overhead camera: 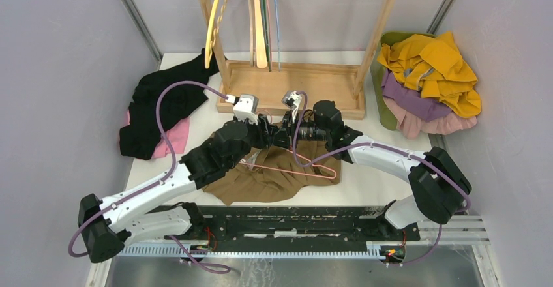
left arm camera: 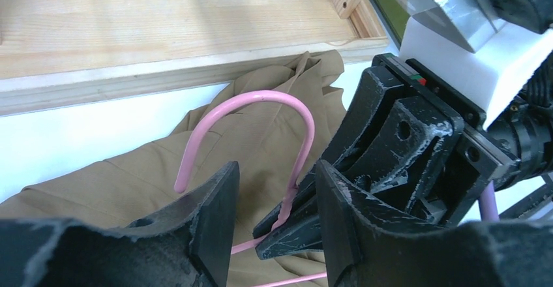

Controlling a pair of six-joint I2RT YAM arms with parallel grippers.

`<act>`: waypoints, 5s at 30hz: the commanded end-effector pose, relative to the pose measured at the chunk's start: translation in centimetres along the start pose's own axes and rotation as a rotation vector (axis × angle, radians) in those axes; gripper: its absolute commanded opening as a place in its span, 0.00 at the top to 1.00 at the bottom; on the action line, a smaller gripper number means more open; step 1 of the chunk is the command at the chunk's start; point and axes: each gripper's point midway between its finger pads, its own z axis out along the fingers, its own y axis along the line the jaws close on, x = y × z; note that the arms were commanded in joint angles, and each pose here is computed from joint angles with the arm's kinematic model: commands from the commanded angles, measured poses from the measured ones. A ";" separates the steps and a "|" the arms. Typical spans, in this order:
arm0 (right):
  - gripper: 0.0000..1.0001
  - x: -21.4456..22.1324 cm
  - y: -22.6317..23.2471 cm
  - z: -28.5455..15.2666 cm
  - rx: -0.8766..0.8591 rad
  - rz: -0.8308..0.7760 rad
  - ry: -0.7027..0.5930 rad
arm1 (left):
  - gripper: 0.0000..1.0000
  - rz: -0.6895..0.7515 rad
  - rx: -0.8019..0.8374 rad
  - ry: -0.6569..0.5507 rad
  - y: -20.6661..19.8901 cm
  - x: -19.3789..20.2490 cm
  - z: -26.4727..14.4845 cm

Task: Place the skirt on the hanger
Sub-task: Hang the skirt on the hanger.

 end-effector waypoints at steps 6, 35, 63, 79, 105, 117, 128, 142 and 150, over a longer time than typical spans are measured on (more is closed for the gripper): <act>0.99 -3.3 2.1 0.6 -0.077 -0.070 -0.082 | 0.55 0.010 -0.014 -0.032 -0.6 -0.9 0.7; 0.67 -2.7 1.9 0.8 -0.059 -0.029 -0.072 | 0.97 0.141 -0.148 -0.052 1.6 -2.2 0.2; 0.59 -1.5 -13.2 -11.3 0.760 0.301 0.119 | 0.97 0.226 -0.363 -0.101 5.2 -2.5 1.0; 0.50 -0.6 -15.7 -10.4 0.811 0.335 0.187 | 0.97 0.239 -0.340 -0.088 5.3 -1.8 2.0; 0.44 -0.6 -18.5 -7.7 0.921 0.349 0.186 | 0.97 0.233 -0.301 -0.081 5.1 -1.1 2.6; 0.45 -0.8 -17.7 -5.5 0.949 0.191 0.245 | 0.97 0.230 -0.278 -0.081 5.0 -0.8 3.2; 0.59 -0.1 -19.7 -5.7 1.037 0.072 0.349 | 0.97 0.223 -0.269 -0.080 5.1 -0.7 3.9; 0.55 1.3 -21.6 -4.8 1.046 0.048 0.397 | 0.97 0.217 -0.274 -0.069 6.3 -0.6 4.8; 0.51 3.5 -22.4 -3.5 1.001 0.089 0.445 | 0.97 0.202 -0.274 -0.066 6.6 -0.7 5.3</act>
